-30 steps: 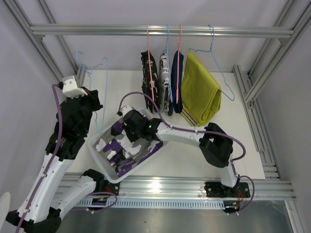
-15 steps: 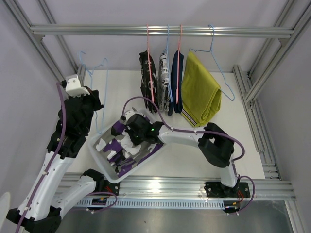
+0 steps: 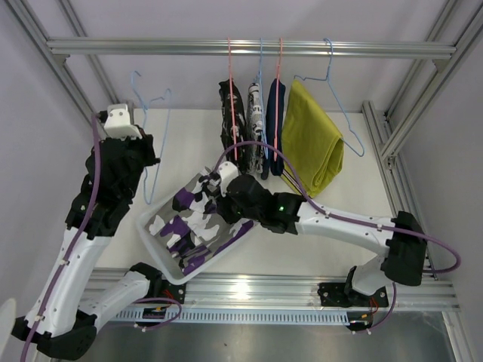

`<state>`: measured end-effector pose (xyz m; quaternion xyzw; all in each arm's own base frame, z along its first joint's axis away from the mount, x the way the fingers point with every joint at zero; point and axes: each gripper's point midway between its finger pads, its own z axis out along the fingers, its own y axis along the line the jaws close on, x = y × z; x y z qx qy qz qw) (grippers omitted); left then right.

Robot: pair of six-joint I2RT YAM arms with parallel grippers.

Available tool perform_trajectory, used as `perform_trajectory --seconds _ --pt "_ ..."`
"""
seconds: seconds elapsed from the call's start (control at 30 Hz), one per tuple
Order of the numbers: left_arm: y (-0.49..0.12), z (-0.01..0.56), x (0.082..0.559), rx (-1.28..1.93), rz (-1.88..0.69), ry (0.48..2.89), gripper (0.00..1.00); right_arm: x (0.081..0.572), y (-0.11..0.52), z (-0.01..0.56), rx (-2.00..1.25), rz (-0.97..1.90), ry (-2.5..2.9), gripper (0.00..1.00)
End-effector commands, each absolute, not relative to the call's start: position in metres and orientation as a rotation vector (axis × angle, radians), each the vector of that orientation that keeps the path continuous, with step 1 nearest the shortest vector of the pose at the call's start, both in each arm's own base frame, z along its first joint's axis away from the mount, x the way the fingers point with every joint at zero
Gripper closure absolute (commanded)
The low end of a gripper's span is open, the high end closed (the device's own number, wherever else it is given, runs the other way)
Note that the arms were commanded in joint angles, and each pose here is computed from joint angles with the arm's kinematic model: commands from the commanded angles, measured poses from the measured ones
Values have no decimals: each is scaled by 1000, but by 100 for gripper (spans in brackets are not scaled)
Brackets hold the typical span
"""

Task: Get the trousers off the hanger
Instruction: Place the trousers in the bin, then place the hanger at the clothesline.

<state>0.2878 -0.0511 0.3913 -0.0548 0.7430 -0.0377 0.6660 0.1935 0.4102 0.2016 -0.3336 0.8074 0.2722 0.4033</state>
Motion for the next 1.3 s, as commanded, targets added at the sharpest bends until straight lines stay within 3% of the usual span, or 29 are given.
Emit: perform_trajectory --seconds 0.0,0.1,0.17,0.23,0.63,0.93,1.27 --pt "-64 400 278 -14 -129 1718 99 197 391 218 -812 661 1994 73" --pt "-74 397 278 52 -156 1761 100 194 379 236 -789 688 1955 70" --pt "-84 404 278 120 -195 1753 100 193 370 244 -776 695 1934 57" --pt "-81 412 282 129 -170 1755 99 188 355 256 -759 701 1902 52" --pt "-58 444 305 47 -43 1730 100 169 246 266 -534 686 1845 46" --pt "-27 460 314 -31 63 1685 100 163 250 263 -550 684 1847 43" --pt "-7 452 359 -92 86 1709 100 165 261 239 -609 636 1912 48"
